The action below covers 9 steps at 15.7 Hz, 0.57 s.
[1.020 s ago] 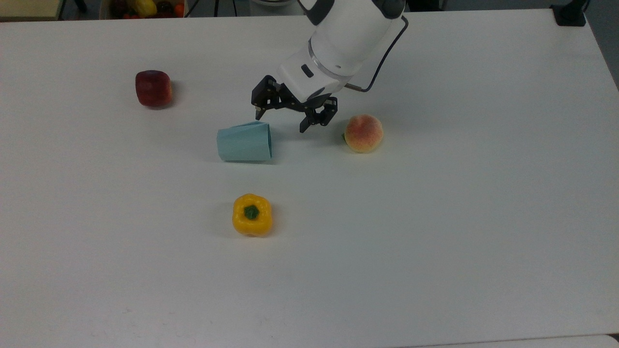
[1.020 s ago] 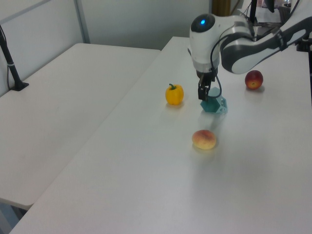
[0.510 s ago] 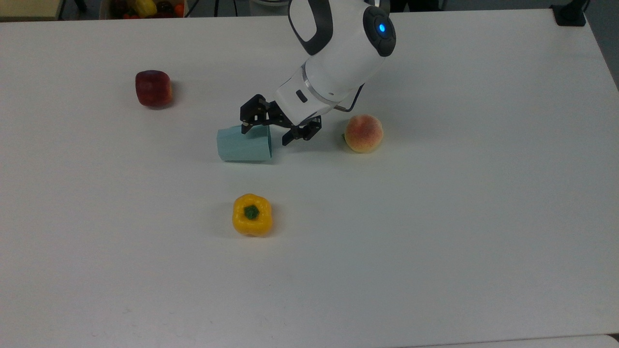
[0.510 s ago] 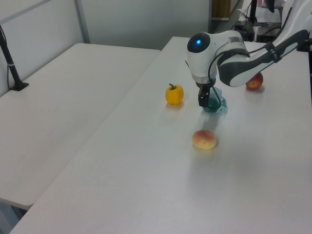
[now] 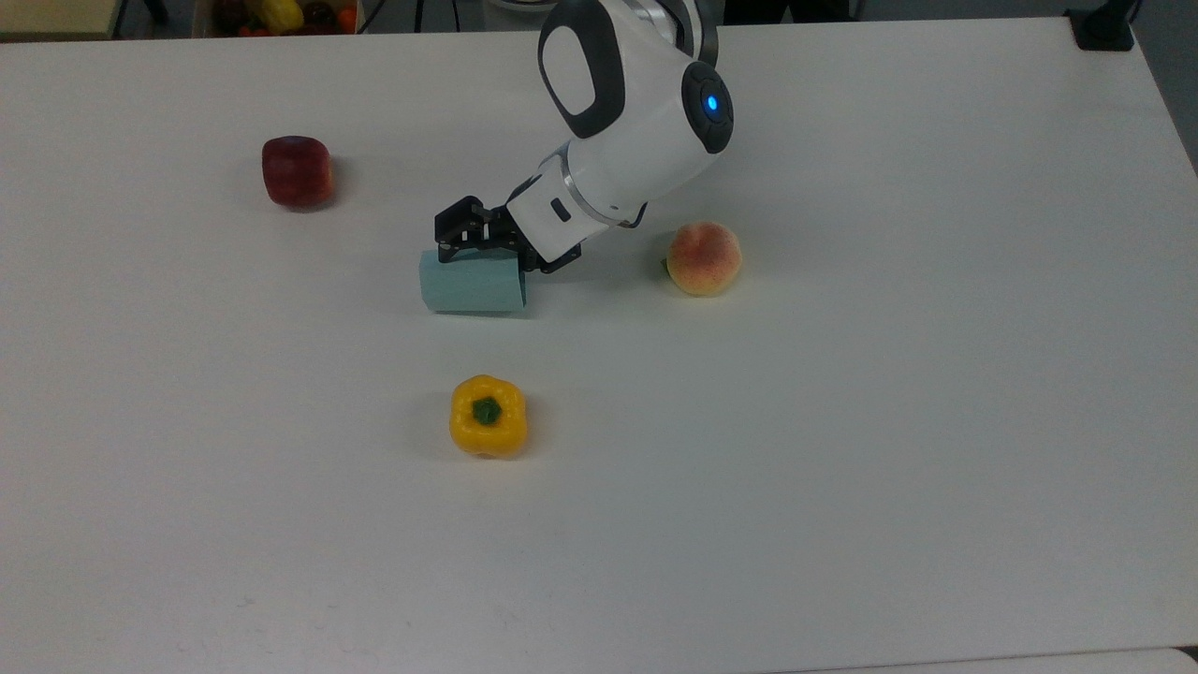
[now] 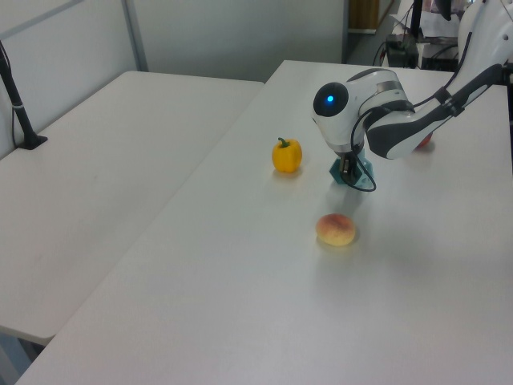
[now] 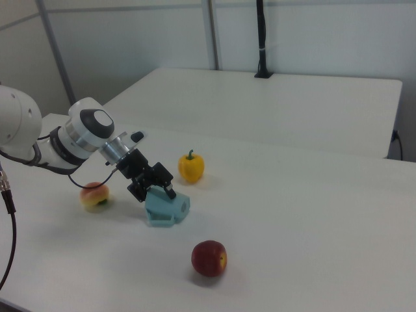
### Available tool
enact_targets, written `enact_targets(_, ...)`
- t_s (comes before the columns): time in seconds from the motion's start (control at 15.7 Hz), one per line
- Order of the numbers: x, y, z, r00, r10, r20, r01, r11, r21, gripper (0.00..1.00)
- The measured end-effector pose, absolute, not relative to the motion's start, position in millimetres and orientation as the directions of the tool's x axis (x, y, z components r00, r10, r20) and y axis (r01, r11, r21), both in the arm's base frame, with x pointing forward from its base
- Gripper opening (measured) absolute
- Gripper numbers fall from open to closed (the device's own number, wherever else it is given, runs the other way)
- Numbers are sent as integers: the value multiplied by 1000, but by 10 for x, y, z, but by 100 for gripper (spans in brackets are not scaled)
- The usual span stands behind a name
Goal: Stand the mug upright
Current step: 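Close the gripper on the mug's base end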
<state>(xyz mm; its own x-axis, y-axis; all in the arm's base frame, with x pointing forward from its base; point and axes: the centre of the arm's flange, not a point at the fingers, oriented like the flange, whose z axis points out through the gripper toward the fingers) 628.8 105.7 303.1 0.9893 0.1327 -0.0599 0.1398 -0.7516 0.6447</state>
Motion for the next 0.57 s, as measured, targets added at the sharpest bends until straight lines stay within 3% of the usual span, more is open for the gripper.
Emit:
enact_targets(0.45,6305,983,3237,992,125,-33,117,-752,649,13)
enact_targets(0.57,6300,960,3227,992,120,-48,124,-768,628,0)
